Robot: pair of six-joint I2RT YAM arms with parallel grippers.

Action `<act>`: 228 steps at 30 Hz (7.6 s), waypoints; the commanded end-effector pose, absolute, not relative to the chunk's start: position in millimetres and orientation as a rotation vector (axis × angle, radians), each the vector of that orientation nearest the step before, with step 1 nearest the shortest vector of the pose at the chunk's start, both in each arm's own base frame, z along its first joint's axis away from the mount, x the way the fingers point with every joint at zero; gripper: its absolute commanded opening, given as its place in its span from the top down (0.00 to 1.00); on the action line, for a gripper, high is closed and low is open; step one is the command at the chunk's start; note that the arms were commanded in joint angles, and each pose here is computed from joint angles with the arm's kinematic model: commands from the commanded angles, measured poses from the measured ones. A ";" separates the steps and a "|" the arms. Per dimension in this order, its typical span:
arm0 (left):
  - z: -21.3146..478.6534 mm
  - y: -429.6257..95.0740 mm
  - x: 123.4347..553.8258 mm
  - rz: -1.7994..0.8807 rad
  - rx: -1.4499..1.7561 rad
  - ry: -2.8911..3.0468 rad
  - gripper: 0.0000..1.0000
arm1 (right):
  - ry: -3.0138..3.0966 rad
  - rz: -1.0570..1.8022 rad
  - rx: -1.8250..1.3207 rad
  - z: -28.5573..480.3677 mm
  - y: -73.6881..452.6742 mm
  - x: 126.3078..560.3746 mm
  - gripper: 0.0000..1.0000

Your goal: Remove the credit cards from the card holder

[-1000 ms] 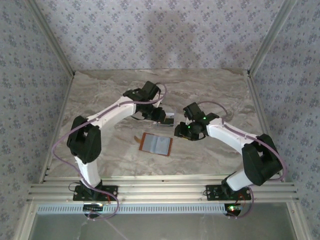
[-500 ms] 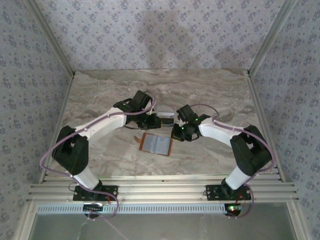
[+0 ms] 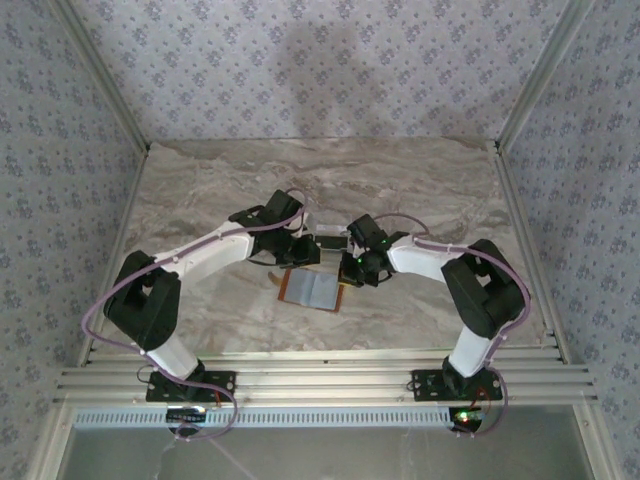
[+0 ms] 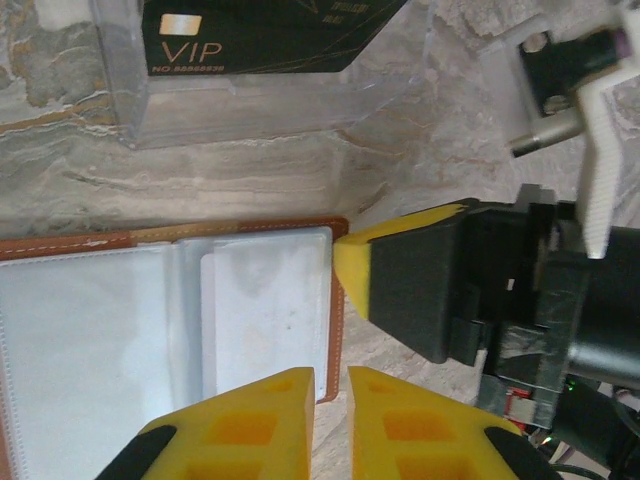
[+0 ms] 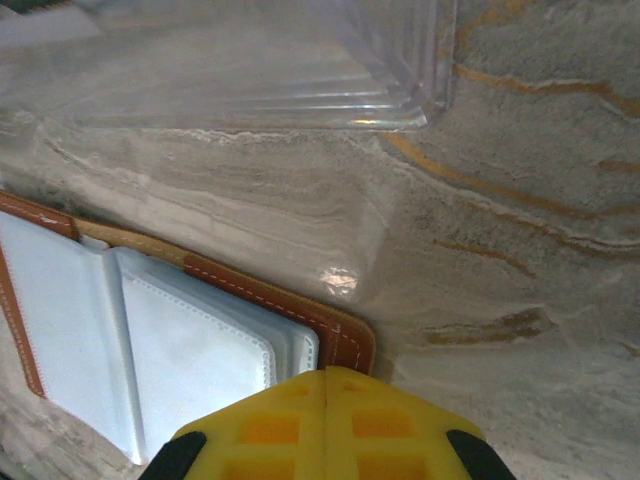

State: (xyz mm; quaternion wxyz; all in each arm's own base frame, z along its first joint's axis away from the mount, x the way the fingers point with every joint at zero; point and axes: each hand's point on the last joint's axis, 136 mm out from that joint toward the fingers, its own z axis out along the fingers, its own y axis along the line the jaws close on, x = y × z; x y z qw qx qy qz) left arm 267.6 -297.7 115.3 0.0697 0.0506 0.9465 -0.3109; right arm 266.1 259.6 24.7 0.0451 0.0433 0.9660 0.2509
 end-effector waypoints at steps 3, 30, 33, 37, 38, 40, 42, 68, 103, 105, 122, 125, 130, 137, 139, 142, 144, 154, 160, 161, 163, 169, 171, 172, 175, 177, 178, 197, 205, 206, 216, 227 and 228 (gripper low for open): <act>104.8 -305.3 259.1 -0.977 0.152 2.891 0.83 | 2.985 0.732 0.143 14.4 259.5 260.7 0.99; 32.9 -333.4 204.7 -1.036 0.219 3.155 0.85 | 3.001 0.680 0.128 12.9 256.0 260.1 0.99; 29.1 -334.6 201.5 -1.053 0.240 3.170 0.85 | 3.003 0.680 0.131 13.3 256.3 259.8 0.99; 22.8 -331.5 200.7 -1.022 0.246 3.186 0.85 | 3.003 0.675 0.128 14.1 255.6 259.8 0.99; 20.6 -328.4 200.9 -0.985 0.247 3.196 0.85 | 3.002 0.674 0.128 14.4 255.3 259.8 0.99; 17.1 -320.4 202.4 -0.892 0.268 3.210 0.85 | 3.007 0.668 0.127 13.6 253.9 259.1 0.99; 14.1 -312.9 203.3 -0.812 0.284 3.223 0.84 | 3.008 0.669 0.127 13.8 253.5 258.5 0.99; 31.1 -265.8 218.3 0.027 0.532 3.112 0.57 | 3.007 0.669 0.117 17.6 254.5 259.9 0.98; 12.1 -205.7 222.8 0.295 0.546 3.138 0.53 | 2.981 0.717 0.004 30.0 271.9 263.9 0.98; 12.6 -204.3 216.5 0.265 0.532 3.151 0.54 | 2.977 0.726 -0.014 30.8 275.2 264.7 0.98; 60.8 -242.4 210.4 -0.244 0.394 3.113 0.62 | 2.949 0.649 -0.045 53.2 270.1 264.0 0.85; 69.2 -249.9 216.8 -0.322 0.365 3.097 0.65 | 2.945 0.645 0.003 58.4 265.8 258.2 0.81; 75.5 -272.9 225.4 -0.608 0.285 3.080 0.71 | 2.938 0.676 0.023 63.7 271.7 249.6 0.77; 64.3 -289.9 233.6 -0.871 0.185 3.088 0.75 | 2.973 0.750 0.065 47.7 286.4 242.6 0.75; 58.7 -288.4 234.5 -0.893 0.159 3.097 0.76 | 2.981 0.754 0.058 44.2 290.1 241.1 0.76; 49.9 -285.5 232.7 -0.906 0.137 3.120 0.77 | 3.000 0.741 0.056 38.2 292.0 239.7 0.77; 45.5 -284.2 231.6 -0.907 0.130 3.130 0.78 | 3.005 0.735 0.056 35.1 292.6 239.5 0.77; 27.2 -274.0 226.8 -0.810 0.135 3.182 0.79 | 3.052 0.670 0.058 17.5 288.3 235.8 0.76; 23.9 -265.5 226.2 -0.735 0.140 3.191 0.80 | 3.068 0.641 0.058 11.3 284.6 234.9 0.78; 24.2 -263.7 226.7 -0.724 0.138 3.191 0.80 | 3.068 0.639 0.057 10.8 284.7 234.7 0.78; 24.6 -261.5 226.3 -0.701 0.146 3.191 0.80 | 3.067 0.640 0.058 11.1 284.8 235.3 0.78; 23.2 -256.6 225.8 -0.660 0.149 3.196 0.80 | 3.071 0.628 0.055 10.7 283.4 235.0 0.72; 23.9 -255.4 226.7 -0.648 0.148 3.191 0.80 | 3.072 0.627 0.055 10.3 282.9 235.5 0.72; 23.8 -254.6 227.0 -0.641 0.149 3.190 0.80 | 3.074 0.624 0.058 9.7 282.1 235.0 0.72; 21.7 -253.2 226.7 -0.628 0.150 3.197 0.80 | 3.073 0.623 0.055 9.6 282.2 235.0 0.72; 20.5 -250.9 226.3 -0.606 0.150 3.200 0.80 | 3.074 0.623 0.057 9.8 281.9 235.6 0.72; 19.5 -248.7 226.2 -0.588 0.146 3.203 0.80 | 3.075 0.619 0.057 9.4 281.6 235.1 0.71; 15.8 -274.7 221.1 -0.872 0.131 3.177 0.82 | 3.079 0.607 0.056 7.2 279.1 234.8 0.76; 18.3 -263.0 223.1 -0.806 0.117 3.170 0.94 | 3.076 0.597 0.065 8.7 276.6 235.6 0.71; 20.4 -261.2 223.8 -0.795 0.120 3.165 0.95 | 3.077 0.595 0.065 9.1 276.2 235.0 0.70; 41.9 -245.6 230.9 -0.782 0.113 3.118 0.96 | 3.073 0.576 0.077 10.3 270.3 236.6 0.68; 54.4 -284.7 227.8 -1.161 0.120 3.053 0.86 | 3.070 0.591 0.068 10.3 273.2 236.3 0.69; 52.7 -286.4 227.4 -1.174 0.119 3.058 0.85 | 3.070 0.590 0.069 10.0 272.9 236.6 0.69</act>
